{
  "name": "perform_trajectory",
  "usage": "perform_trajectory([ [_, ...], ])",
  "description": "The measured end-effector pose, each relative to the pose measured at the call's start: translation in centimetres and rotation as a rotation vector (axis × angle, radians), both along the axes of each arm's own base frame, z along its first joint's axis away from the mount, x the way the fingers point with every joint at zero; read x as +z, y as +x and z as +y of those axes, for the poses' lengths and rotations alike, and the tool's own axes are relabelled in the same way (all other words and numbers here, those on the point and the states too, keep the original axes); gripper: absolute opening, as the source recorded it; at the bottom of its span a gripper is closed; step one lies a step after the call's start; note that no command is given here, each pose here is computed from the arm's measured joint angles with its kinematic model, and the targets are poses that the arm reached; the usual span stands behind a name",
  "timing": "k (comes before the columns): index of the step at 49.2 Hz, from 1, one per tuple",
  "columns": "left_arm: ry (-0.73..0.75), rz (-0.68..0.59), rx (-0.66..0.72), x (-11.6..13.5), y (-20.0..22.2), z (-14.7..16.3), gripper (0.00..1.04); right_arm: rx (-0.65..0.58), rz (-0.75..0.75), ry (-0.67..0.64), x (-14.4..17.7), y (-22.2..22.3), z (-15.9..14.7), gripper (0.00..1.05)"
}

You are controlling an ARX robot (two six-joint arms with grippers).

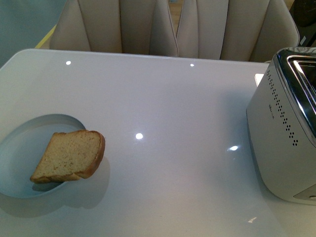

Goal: Left arm holds plate, right arm toasts bread

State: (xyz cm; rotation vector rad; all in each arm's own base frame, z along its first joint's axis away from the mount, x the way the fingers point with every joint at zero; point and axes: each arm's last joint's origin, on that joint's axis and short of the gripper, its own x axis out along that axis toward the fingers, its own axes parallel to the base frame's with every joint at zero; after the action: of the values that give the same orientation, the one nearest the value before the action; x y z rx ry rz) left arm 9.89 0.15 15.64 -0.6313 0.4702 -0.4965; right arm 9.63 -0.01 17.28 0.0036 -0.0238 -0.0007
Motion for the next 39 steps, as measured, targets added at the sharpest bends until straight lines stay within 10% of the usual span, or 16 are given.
perform_trajectory([
  [18, -0.101, 0.046, -0.028, 0.4, 2.8, 1.3, 0.98, 0.000, 0.000, 0.000, 0.0, 0.0, 0.0, 0.96],
  [39, 0.232, 0.139, 0.110, -4.0, 12.3, 7.1, 0.98, 0.000, 0.000, 0.000, 0.0, 0.0, 0.0, 0.96],
])
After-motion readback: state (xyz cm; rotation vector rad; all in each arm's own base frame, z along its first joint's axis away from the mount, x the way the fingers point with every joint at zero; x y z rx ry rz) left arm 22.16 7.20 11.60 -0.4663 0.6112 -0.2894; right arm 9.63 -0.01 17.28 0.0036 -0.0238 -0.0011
